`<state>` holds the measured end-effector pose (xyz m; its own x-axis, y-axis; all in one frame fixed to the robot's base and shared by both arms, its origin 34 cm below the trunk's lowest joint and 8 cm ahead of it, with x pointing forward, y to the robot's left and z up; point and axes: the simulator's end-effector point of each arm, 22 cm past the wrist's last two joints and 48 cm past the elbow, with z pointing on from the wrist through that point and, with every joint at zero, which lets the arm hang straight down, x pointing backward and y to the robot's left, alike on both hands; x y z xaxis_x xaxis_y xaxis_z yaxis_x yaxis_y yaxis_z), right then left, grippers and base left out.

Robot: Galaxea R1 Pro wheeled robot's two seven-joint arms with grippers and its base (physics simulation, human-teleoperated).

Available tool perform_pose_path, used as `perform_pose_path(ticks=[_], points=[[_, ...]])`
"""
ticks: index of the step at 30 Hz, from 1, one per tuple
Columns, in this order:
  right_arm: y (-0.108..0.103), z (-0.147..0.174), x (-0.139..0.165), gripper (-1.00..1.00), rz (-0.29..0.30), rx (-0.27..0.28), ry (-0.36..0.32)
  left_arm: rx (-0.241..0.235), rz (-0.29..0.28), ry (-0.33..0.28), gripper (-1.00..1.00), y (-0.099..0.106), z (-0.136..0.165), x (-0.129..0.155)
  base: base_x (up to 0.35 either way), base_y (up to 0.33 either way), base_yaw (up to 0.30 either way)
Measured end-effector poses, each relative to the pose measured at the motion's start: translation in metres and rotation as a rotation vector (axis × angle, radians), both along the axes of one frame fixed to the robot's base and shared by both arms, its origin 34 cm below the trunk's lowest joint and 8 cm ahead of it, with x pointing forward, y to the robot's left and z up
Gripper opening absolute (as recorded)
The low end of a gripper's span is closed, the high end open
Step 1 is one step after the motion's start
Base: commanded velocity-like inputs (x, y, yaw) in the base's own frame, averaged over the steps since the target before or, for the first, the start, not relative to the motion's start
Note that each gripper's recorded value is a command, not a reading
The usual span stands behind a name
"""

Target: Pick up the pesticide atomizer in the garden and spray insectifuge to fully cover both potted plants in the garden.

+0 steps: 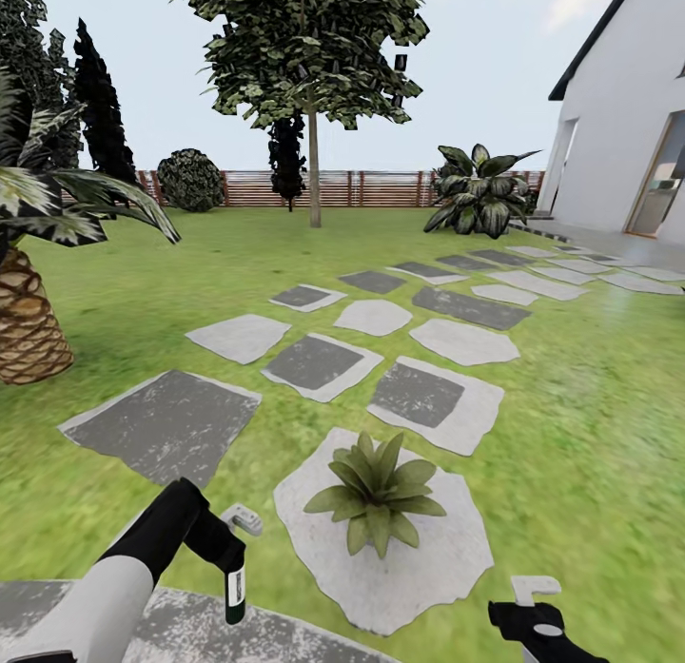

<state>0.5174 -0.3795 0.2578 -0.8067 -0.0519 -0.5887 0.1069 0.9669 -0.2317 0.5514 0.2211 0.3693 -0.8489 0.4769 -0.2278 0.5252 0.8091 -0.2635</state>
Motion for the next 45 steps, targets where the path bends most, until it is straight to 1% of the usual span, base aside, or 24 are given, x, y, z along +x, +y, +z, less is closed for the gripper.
perform_pose_path(ticks=[7,13,19,20,24,28,33,38,41,45], points=[[0.000,0.003,0.003,1.00,0.002,-0.002,-0.020,0.011,-0.019,0.003,-1.00,-0.001,-0.002,-0.003,0.181,-0.088,-0.022],[0.000,0.003,0.004,1.00,0.001,-0.002,-0.022,0.015,-0.023,0.004,-1.00,0.000,-0.003,-0.004,0.301,-0.047,-0.233],[0.000,0.003,0.004,1.00,0.001,-0.001,-0.022,0.014,-0.023,0.006,-1.00,0.000,-0.004,-0.005,0.067,-0.002,-0.219],[0.004,-0.005,-0.009,1.00,0.015,0.004,-0.022,0.115,-0.161,0.093,-1.00,0.012,-0.010,-0.030,0.000,0.000,0.000],[0.005,-0.005,-0.010,1.00,0.016,0.004,-0.023,0.109,-0.166,0.097,-1.00,0.008,-0.010,-0.032,0.037,-0.095,0.000],[0.005,-0.006,-0.011,1.00,0.015,0.004,-0.021,0.105,-0.168,0.097,-1.00,0.006,-0.011,-0.033,-0.160,-0.183,0.000],[0.005,-0.006,-0.011,1.00,0.015,0.005,-0.021,0.105,-0.170,0.094,-1.00,0.005,-0.009,-0.031,-0.067,-0.022,0.000],[0.005,-0.006,-0.011,1.00,0.016,0.006,-0.022,0.120,-0.167,0.088,-1.00,0.012,-0.006,-0.027,0.000,-0.001,0.000],[0.005,-0.006,-0.011,1.00,0.015,0.006,-0.022,0.124,-0.162,0.092,-1.00,0.015,-0.007,-0.027,0.202,0.084,0.000],[0.005,-0.005,-0.011,1.00,0.011,0.006,-0.024,0.127,-0.153,0.110,-1.00,0.014,-0.010,-0.033,0.262,0.128,0.000]])
